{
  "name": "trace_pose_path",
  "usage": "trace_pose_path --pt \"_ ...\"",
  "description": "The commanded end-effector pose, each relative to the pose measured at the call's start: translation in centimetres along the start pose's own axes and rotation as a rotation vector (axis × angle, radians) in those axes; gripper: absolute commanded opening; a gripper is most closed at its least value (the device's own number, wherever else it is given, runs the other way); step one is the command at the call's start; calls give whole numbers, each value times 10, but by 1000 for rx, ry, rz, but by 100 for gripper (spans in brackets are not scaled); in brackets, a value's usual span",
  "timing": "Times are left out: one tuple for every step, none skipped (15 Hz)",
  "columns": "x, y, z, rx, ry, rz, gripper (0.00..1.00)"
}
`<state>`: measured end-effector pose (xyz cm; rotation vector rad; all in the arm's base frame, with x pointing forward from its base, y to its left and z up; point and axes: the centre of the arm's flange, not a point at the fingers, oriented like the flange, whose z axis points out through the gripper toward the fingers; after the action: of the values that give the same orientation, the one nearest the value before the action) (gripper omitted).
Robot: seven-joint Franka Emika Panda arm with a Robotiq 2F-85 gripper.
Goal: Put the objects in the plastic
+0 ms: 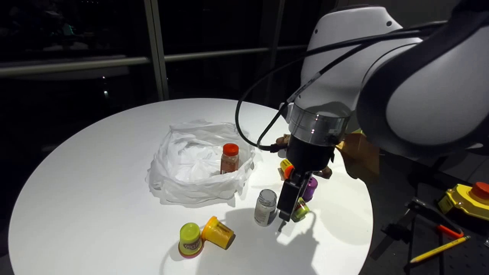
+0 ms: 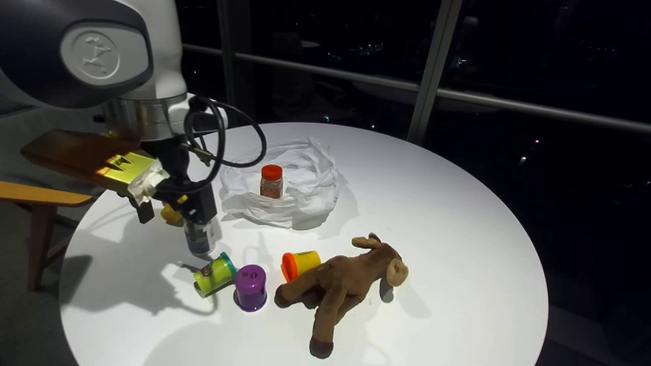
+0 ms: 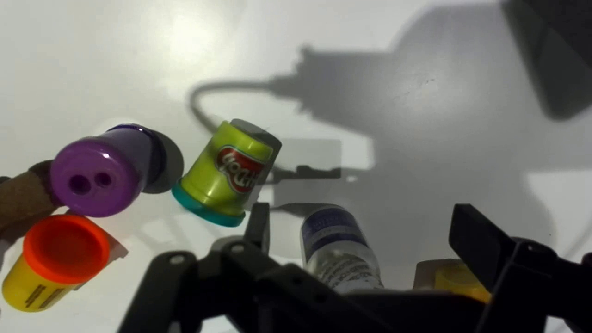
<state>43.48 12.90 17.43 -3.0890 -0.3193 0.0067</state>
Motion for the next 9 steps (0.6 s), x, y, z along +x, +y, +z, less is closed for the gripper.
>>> trace_pose_path --pt "10 -28 5 -97 63 -23 100" --pt "15 -30 10 -129 93 -25 100" --pt "18 -33 9 -146 114 -30 100" --pt "23 -29 5 -161 146 -28 100" --pt "27 -26 5 -171 161 -28 100" --pt "32 -23 7 -170 165 -29 100" --pt "36 -22 7 -170 171 -26 100" --pt "39 -20 9 -173 169 -23 100" --pt "42 -17 12 -171 163 -20 100"
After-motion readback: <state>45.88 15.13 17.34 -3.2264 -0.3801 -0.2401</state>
